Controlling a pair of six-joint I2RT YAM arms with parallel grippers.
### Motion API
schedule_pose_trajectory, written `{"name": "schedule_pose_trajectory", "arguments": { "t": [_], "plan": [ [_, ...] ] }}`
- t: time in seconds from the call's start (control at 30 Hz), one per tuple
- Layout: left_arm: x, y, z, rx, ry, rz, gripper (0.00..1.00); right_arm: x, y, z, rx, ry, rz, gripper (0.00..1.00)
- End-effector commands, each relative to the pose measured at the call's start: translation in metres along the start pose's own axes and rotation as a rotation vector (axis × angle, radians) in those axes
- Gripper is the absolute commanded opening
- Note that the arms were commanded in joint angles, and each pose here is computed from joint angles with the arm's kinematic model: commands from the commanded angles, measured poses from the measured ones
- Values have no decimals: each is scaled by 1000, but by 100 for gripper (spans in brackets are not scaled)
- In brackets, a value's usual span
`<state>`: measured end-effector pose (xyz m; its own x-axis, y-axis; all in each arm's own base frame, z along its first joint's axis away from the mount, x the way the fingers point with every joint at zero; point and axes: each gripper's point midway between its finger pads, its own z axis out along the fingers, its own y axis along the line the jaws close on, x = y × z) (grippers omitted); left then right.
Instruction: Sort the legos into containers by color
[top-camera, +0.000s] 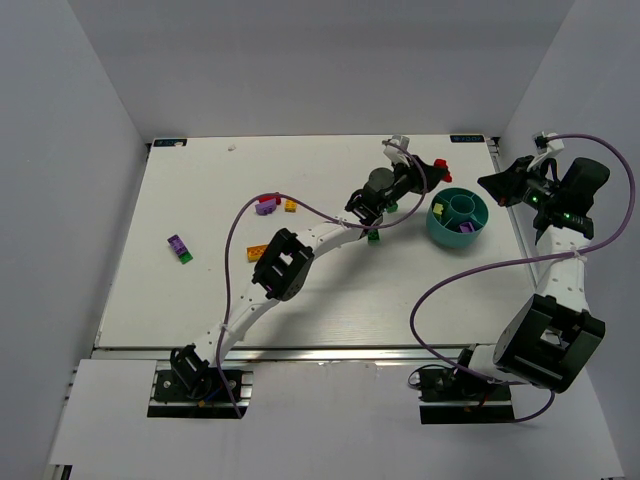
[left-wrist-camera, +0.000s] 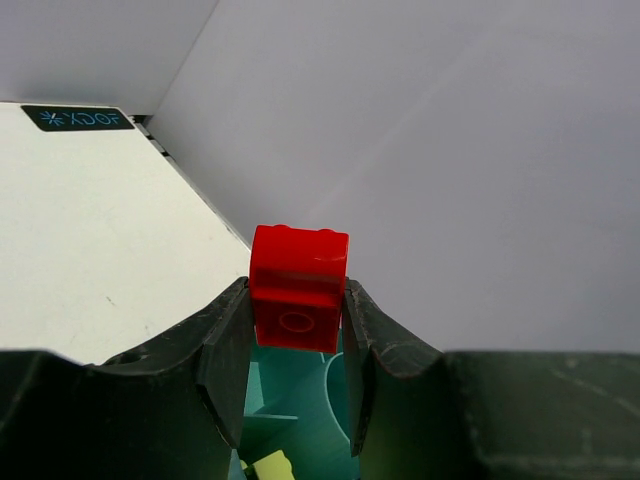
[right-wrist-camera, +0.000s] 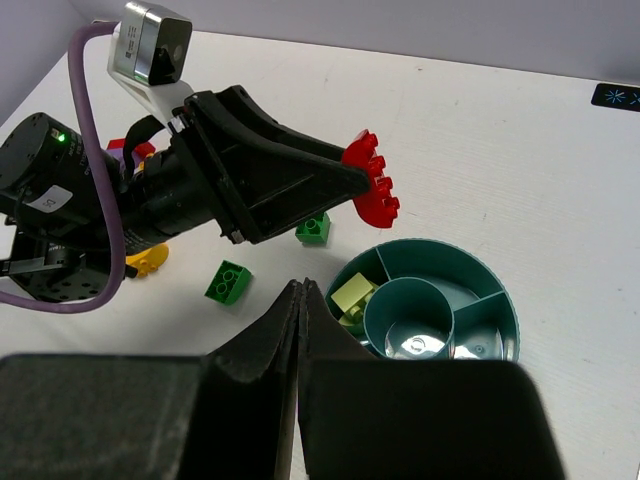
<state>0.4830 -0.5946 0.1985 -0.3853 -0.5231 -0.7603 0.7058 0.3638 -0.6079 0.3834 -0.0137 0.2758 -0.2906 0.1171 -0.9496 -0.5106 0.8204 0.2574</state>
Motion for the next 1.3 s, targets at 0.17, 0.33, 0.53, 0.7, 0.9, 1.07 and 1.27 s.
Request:
{"name": "schedule_pose_trajectory", "arguments": {
  "t": [0.17,0.33,0.53,0.7,0.9,1.07,1.27],
  "plan": [
    [-24,-23,5,49,-36,-1,0,-7,-1,0,-8,-17,-15,0],
    [-13,-23,4,50,-11,-9,0,-8,-2,0,-5,-17,-15,0],
    [-1,-20,3,46,13,-16,0,-6,-3,0,-3,-14,-12,0],
    [7,-19,2,43,29,-15,0,-5,-2,0,-2,-13,-10,0],
    [13,-21,2,46,41,-19,0,-5,-4,0,0,-13,-11,0],
    [20,-19,0,41,59,-18,0,-5,-3,-1,0,-15,-12,0],
    [26,-17,0,32,67,-20,0,-4,-3,-2,-1,-13,-7,0]
  ]
}}
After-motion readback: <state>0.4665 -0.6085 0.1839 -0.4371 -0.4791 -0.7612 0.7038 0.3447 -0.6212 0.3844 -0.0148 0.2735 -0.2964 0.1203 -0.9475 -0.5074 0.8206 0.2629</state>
